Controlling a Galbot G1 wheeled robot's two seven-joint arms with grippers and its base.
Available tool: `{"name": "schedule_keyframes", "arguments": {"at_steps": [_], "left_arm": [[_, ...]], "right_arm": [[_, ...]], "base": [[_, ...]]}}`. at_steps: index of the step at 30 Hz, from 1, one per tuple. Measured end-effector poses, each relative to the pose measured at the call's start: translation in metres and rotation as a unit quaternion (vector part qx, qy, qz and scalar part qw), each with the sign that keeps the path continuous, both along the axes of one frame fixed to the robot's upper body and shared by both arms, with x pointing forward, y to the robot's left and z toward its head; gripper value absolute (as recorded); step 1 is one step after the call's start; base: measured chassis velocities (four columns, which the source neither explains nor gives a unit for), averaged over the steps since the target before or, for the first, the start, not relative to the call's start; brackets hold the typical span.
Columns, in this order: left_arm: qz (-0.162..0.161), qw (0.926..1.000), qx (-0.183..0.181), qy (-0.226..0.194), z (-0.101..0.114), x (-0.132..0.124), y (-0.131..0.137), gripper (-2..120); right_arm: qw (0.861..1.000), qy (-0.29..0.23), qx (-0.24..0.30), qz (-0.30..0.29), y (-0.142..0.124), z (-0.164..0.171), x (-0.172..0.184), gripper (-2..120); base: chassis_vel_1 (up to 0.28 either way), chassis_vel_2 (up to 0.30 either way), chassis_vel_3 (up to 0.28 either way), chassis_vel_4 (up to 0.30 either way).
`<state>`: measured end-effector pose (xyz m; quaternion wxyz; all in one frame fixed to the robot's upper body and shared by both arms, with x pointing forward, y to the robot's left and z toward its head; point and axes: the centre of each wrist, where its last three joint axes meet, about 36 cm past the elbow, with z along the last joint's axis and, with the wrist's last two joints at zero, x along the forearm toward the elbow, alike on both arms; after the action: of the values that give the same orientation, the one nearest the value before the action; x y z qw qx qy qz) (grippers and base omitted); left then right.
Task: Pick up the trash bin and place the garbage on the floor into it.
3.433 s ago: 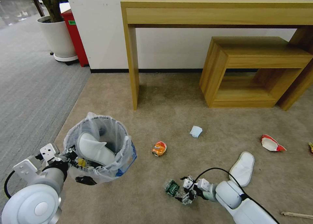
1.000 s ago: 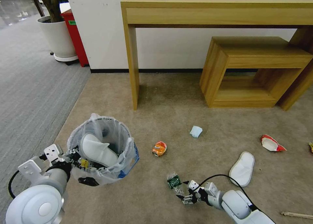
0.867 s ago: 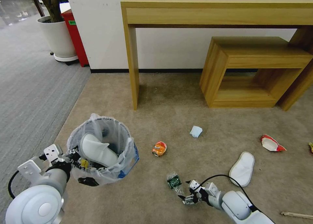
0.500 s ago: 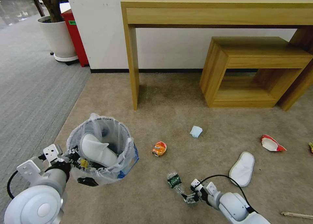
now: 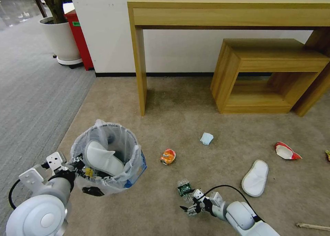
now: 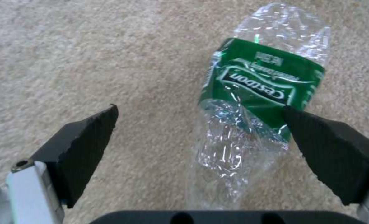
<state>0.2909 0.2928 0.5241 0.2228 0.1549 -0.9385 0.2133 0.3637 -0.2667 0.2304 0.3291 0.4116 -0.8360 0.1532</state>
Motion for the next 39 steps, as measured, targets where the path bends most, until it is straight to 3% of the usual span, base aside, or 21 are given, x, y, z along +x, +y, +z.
{"name": "schedule_keyframes", "arguments": {"at_steps": [3, 10, 17, 28, 39], "left_arm": [[0.000, 1.0000, 0.000, 0.000, -0.0008, 0.0005, 0.0000, 1], [0.000, 1.0000, 0.000, 0.000, -0.0011, 0.0005, 0.0001, 1], [0.000, 1.0000, 0.000, 0.001, -0.0011, 0.0004, 0.0000, 1], [0.000, 1.0000, 0.001, 0.001, -0.0014, 0.0001, -0.0003, 1], [0.000, 1.0000, 0.003, 0.001, -0.0018, -0.0002, -0.0007, 1]], "right_arm": [[1.000, 0.000, -0.004, -0.003, 0.0018, -0.0011, 0.0009, 100], [0.999, 0.016, -0.040, -0.014, 0.0009, -0.0051, 0.0013, 75], [0.998, 0.021, -0.052, -0.016, -0.0032, -0.0063, -0.0006, 72], [0.999, 0.014, -0.047, -0.011, -0.0027, -0.0058, -0.0004, 37], [0.999, -0.003, -0.041, -0.009, -0.0060, 0.0000, -0.0004, 15]], "base": [[0.000, 0.000, 0.000, 0.000], [0.000, 0.000, 0.000, 0.000], [0.000, 0.000, 0.000, 0.000], [0.000, 0.000, 0.000, 0.000], [0.000, 0.000, 0.000, 0.000]]}}
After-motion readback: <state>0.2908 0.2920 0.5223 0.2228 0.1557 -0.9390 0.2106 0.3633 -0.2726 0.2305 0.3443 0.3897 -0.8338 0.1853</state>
